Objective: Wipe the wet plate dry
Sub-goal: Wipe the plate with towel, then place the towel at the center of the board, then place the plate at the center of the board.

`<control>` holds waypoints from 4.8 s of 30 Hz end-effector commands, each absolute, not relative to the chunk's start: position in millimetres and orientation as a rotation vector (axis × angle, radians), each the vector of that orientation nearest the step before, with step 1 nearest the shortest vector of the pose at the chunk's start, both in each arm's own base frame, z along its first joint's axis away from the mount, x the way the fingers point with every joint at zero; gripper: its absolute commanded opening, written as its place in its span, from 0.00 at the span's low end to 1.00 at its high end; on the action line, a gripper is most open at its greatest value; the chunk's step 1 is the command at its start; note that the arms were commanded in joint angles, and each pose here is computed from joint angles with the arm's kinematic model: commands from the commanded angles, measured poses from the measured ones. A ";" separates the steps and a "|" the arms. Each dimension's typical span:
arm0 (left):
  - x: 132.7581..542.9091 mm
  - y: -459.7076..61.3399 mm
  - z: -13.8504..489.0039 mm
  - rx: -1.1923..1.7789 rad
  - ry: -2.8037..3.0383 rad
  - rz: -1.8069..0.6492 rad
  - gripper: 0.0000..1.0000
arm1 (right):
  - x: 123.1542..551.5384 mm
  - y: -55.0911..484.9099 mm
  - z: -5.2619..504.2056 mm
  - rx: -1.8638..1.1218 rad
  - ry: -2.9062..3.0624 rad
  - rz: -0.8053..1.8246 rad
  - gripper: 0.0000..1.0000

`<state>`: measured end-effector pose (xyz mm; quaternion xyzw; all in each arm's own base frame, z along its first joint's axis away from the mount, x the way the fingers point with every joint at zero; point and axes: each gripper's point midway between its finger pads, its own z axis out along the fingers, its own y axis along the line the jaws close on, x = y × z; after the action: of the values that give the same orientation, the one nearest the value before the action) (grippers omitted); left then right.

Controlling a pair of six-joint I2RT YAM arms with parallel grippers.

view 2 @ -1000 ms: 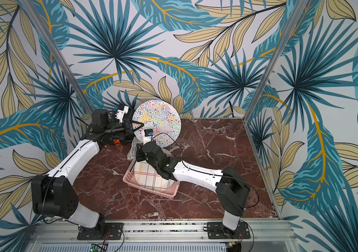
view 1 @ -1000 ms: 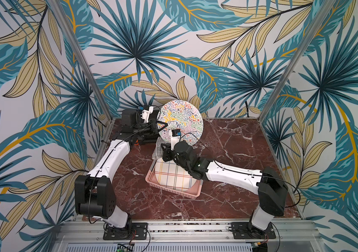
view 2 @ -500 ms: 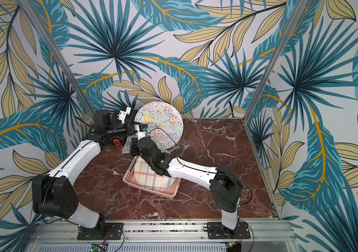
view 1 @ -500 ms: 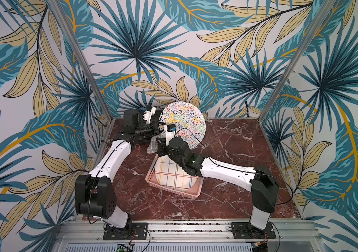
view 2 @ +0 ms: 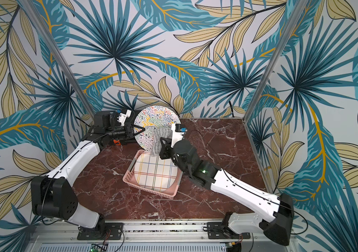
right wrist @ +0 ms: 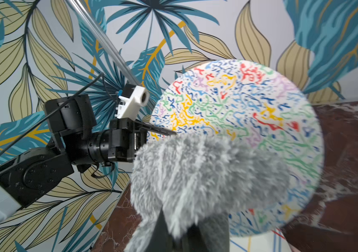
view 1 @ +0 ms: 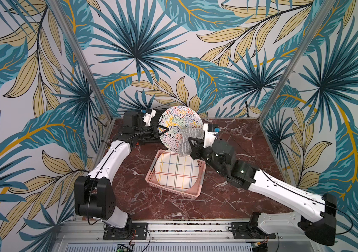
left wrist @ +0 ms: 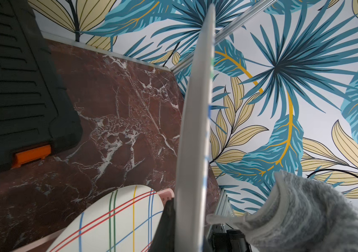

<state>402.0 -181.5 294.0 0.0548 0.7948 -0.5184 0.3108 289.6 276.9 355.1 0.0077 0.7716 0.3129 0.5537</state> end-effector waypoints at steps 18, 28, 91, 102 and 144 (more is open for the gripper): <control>390.7 -182.7 334.6 0.290 1.978 -1.327 0.00 | 191.5 111.1 75.5 0.466 2.495 0.066 0.21; 388.7 -185.7 333.8 0.316 1.977 -1.332 0.00 | 212.3 124.6 141.8 0.252 2.391 0.157 0.84; 364.3 -172.3 311.1 0.512 2.042 -0.893 1.00 | 434.0 -29.8 192.4 1.111 1.740 0.863 0.00; 372.1 -173.5 302.7 0.459 2.051 -0.923 1.00 | 472.5 -49.3 110.9 1.238 1.817 0.850 0.00; 370.4 -169.2 295.0 0.481 2.032 -0.870 1.00 | 340.4 121.6 178.8 0.418 2.431 0.834 0.88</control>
<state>372.7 -171.1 293.3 0.1798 0.8192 -0.3551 0.4129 369.8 73.0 185.4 0.2651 0.8660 0.2867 0.3124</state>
